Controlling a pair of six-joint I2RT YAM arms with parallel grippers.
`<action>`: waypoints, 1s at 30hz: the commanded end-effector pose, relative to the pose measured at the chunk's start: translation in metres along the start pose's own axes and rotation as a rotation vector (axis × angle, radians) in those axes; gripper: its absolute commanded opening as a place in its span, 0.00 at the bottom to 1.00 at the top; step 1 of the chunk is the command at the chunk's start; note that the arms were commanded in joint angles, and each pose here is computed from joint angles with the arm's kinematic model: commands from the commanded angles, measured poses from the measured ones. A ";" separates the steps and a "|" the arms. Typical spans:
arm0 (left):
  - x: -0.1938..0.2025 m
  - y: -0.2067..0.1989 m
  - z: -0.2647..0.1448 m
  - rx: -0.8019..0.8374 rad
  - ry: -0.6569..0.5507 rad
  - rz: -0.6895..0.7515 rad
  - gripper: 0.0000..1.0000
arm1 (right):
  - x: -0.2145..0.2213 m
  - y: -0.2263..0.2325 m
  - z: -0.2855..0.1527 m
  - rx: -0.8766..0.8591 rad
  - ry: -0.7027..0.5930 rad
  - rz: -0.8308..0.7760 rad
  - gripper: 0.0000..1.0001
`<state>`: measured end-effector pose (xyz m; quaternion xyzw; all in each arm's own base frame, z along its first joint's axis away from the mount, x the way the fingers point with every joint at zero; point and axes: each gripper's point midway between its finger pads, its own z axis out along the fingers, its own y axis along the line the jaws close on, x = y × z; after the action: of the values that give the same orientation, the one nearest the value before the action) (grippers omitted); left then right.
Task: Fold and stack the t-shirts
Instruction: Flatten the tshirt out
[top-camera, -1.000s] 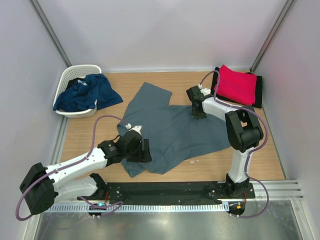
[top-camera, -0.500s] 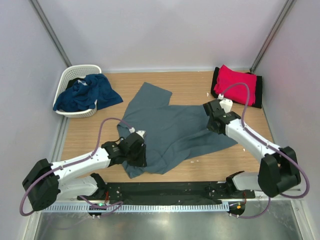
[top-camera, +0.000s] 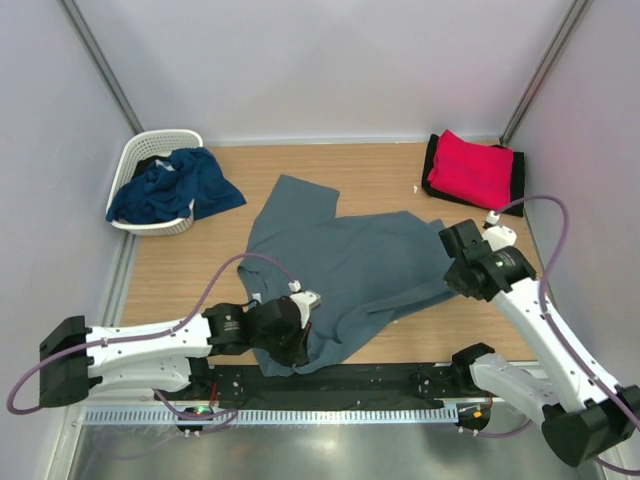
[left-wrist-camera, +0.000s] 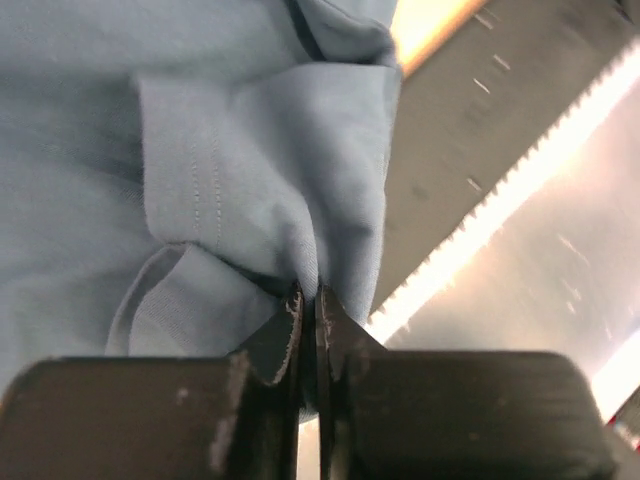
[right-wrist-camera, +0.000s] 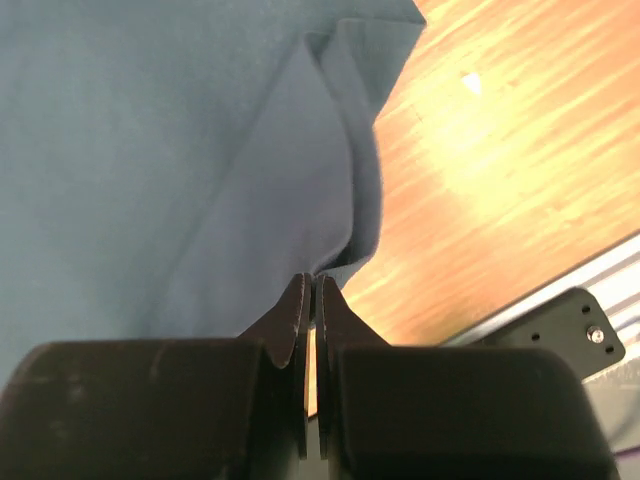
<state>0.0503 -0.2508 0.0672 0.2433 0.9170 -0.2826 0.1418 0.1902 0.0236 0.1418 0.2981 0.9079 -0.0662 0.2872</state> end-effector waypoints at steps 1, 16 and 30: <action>-0.001 -0.028 -0.016 0.079 -0.015 0.033 0.05 | 0.014 -0.043 -0.029 0.109 0.062 0.025 0.07; -0.224 0.125 -0.124 -0.370 -0.759 -0.462 0.98 | -0.079 0.094 -0.028 -0.208 -0.111 -0.086 0.68; -0.241 0.206 -0.023 -0.530 -0.554 -0.631 0.73 | -0.073 0.215 0.136 -0.185 -0.067 -0.222 0.66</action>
<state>0.3369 -0.1691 0.0832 -0.1600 0.9266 -0.1044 0.3240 0.3951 0.1163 0.0503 0.1618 0.9462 -0.0569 0.2745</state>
